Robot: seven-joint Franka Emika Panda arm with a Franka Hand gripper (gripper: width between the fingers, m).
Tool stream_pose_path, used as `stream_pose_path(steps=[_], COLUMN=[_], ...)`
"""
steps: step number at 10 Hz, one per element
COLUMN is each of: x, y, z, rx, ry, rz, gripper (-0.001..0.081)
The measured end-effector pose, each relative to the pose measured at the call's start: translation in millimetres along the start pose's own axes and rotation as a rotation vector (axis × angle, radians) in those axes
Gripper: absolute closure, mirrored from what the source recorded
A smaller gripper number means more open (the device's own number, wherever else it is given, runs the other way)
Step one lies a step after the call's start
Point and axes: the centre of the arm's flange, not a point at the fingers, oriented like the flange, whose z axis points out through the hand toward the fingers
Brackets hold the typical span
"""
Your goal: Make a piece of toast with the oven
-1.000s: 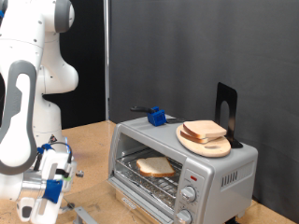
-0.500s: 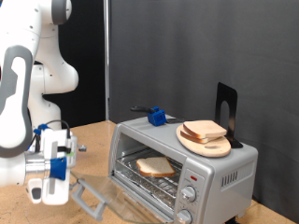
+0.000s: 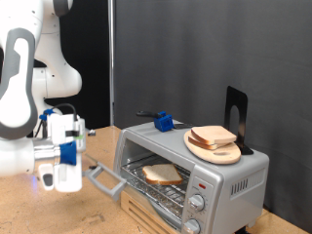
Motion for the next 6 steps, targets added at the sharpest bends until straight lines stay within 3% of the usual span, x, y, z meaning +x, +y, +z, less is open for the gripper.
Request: stream_pose_path(steps=[3,6], x=[-13,-24], y=[-18,-27], z=[31,70], rx=[0.042,0.003], ry=[0.011,0.030], rz=[-0.044,-0.045], gripper=[0.0003,0.0003])
